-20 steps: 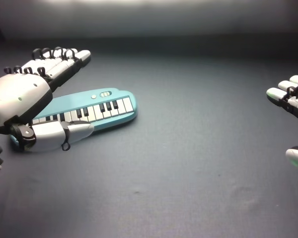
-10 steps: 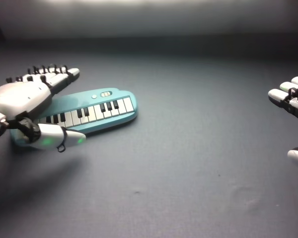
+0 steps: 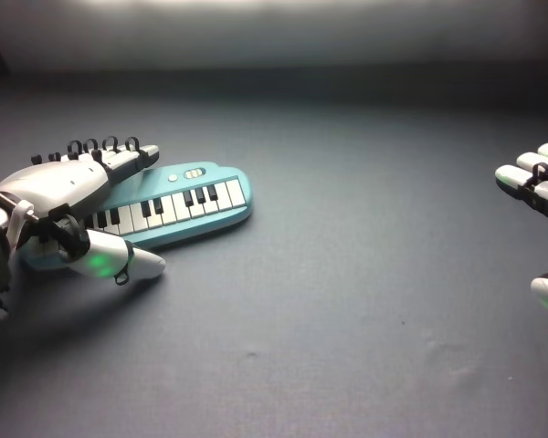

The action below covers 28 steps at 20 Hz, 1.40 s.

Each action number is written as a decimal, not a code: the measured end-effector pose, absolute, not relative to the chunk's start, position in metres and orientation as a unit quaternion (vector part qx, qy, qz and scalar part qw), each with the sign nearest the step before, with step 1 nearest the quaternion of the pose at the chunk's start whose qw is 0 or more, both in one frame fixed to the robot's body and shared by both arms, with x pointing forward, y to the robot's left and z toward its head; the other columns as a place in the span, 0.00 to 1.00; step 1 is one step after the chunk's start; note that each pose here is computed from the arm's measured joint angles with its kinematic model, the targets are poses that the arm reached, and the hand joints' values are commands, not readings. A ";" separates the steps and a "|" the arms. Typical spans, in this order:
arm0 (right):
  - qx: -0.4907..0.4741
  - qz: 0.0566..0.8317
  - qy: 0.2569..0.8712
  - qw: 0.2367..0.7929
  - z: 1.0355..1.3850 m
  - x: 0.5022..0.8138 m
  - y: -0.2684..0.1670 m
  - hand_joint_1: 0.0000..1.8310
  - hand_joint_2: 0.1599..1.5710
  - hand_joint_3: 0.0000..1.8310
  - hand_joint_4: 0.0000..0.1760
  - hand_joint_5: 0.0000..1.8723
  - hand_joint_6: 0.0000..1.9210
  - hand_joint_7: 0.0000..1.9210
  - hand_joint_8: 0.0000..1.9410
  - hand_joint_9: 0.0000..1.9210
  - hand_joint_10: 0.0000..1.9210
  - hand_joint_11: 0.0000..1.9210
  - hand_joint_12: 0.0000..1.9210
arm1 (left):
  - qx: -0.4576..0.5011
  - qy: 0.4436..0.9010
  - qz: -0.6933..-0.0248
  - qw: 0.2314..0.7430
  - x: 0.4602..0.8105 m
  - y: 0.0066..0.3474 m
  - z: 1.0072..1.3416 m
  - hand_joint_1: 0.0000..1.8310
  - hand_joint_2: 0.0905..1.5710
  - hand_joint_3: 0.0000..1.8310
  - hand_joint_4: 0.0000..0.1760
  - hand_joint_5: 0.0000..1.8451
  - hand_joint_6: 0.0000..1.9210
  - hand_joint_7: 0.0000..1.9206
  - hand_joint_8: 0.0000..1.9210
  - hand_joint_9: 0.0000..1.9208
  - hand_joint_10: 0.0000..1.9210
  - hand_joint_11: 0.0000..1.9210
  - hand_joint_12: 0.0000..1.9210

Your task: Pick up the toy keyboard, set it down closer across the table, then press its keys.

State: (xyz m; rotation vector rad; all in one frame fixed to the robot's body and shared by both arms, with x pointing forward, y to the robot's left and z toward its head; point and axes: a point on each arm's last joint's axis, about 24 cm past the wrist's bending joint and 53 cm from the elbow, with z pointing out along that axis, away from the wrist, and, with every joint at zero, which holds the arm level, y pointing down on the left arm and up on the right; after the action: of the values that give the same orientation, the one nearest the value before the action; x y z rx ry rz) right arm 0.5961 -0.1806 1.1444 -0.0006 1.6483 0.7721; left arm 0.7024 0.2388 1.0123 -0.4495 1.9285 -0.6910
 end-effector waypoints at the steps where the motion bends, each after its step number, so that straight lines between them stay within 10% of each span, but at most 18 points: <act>1: 0.000 0.335 0.715 0.614 1.144 0.596 -0.181 0.10 0.88 0.00 0.05 0.00 0.00 0.00 0.00 0.00 0.00 0.00 0.00 | -0.186 0.797 -0.286 0.499 0.703 0.238 1.013 0.59 0.67 0.00 0.31 0.03 0.01 0.02 0.00 0.04 0.04 0.00 0.51; 3: 0.001 0.336 0.713 0.616 1.146 0.596 -0.181 0.10 0.88 0.00 0.11 0.00 0.00 0.00 0.00 0.00 0.00 0.00 0.00 | -0.189 0.794 -0.289 0.500 0.703 0.238 1.014 0.66 0.68 0.00 0.08 0.16 0.02 0.15 0.01 0.14 0.06 0.00 0.72; 4: 0.001 0.337 0.712 0.616 1.146 0.596 -0.181 0.09 0.88 0.00 0.14 0.00 0.00 0.00 0.00 0.00 0.00 0.00 0.00 | -0.192 0.791 -0.292 0.502 0.704 0.238 1.016 0.69 0.68 0.00 0.01 0.24 0.04 0.25 0.01 0.29 0.26 0.20 0.79; 6: 0.001 0.337 0.711 0.617 1.147 0.596 -0.181 0.09 0.88 0.00 0.10 0.00 0.00 0.00 0.00 0.00 0.00 0.00 0.00 | -0.182 0.787 -0.291 0.513 0.706 0.238 1.021 0.71 0.70 0.00 0.00 0.27 0.03 0.30 0.01 0.23 0.50 0.20 0.84; 8: 0.003 0.338 0.710 0.618 1.148 0.596 -0.181 0.09 0.88 0.00 0.12 0.00 0.00 0.00 0.00 0.00 0.00 0.00 0.00 | -0.179 0.785 -0.293 0.515 0.705 0.236 1.023 0.72 0.71 0.00 0.00 0.29 0.03 0.29 0.01 0.18 0.51 0.14 0.85; 9: 0.004 0.338 0.710 0.618 1.148 0.597 -0.182 0.08 0.88 0.00 0.11 0.00 0.00 0.00 0.00 0.00 0.00 0.00 0.00 | -0.175 0.784 -0.298 0.515 0.703 0.231 1.025 0.75 0.70 0.00 0.00 0.28 0.16 0.31 0.06 0.19 0.59 0.16 0.87; 11: 0.003 0.340 0.709 0.619 1.149 0.596 -0.181 0.07 0.88 0.00 0.13 0.00 0.00 0.00 0.00 0.00 0.00 0.00 0.00 | -0.169 0.786 -0.302 0.513 0.699 0.227 1.027 0.75 0.71 0.00 0.14 0.12 0.56 0.13 0.52 0.13 0.73 0.13 0.93; 14: 0.009 0.343 0.708 0.617 1.149 0.596 -0.183 0.07 0.88 0.00 0.13 0.00 0.00 0.00 0.00 0.00 0.00 0.00 0.00 | -0.131 0.789 -0.315 0.511 0.690 0.207 1.034 0.75 0.71 0.00 0.10 0.11 0.55 0.13 0.53 0.15 0.75 0.18 0.93; 17: 0.014 0.348 0.707 0.616 1.149 0.596 -0.183 0.09 0.88 0.00 0.16 0.00 0.00 0.00 0.00 0.00 0.00 0.00 0.00 | -0.105 0.780 -0.347 0.510 0.683 0.185 1.047 0.73 0.71 0.00 0.04 0.12 0.56 0.07 0.75 0.11 0.88 0.15 1.00; 23: 0.015 0.359 0.686 0.633 1.167 0.591 -0.185 0.05 0.88 0.00 0.15 0.00 0.00 0.00 0.00 0.00 0.00 0.00 0.00 | -0.041 0.752 -0.429 0.499 0.668 0.123 1.077 0.60 0.70 0.00 0.00 0.10 0.60 0.08 0.73 0.10 0.83 0.07 0.96; 25: 0.019 0.364 0.679 0.638 1.172 0.591 -0.187 0.00 0.88 0.00 0.28 0.00 0.00 0.00 0.00 0.00 0.00 0.00 0.00 | -0.016 0.750 -0.455 0.480 0.660 0.088 1.074 0.65 0.68 0.00 0.14 0.07 0.65 0.07 0.74 0.08 0.85 0.07 0.99; 28: 0.022 0.372 0.669 0.643 1.178 0.590 -0.186 0.00 0.88 0.00 0.22 0.00 0.00 0.00 0.00 0.00 0.00 0.00 0.00 | -0.011 0.752 -0.489 0.441 0.647 0.046 1.058 0.73 0.68 0.00 0.00 0.12 0.59 0.10 0.73 0.12 0.84 0.12 0.93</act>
State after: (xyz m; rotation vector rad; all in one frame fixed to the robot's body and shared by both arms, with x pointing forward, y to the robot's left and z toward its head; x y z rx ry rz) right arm 0.5902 -0.1864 1.1783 0.0501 1.5247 0.8484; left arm 0.6471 0.0460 1.0578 -0.0274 1.8666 -1.2146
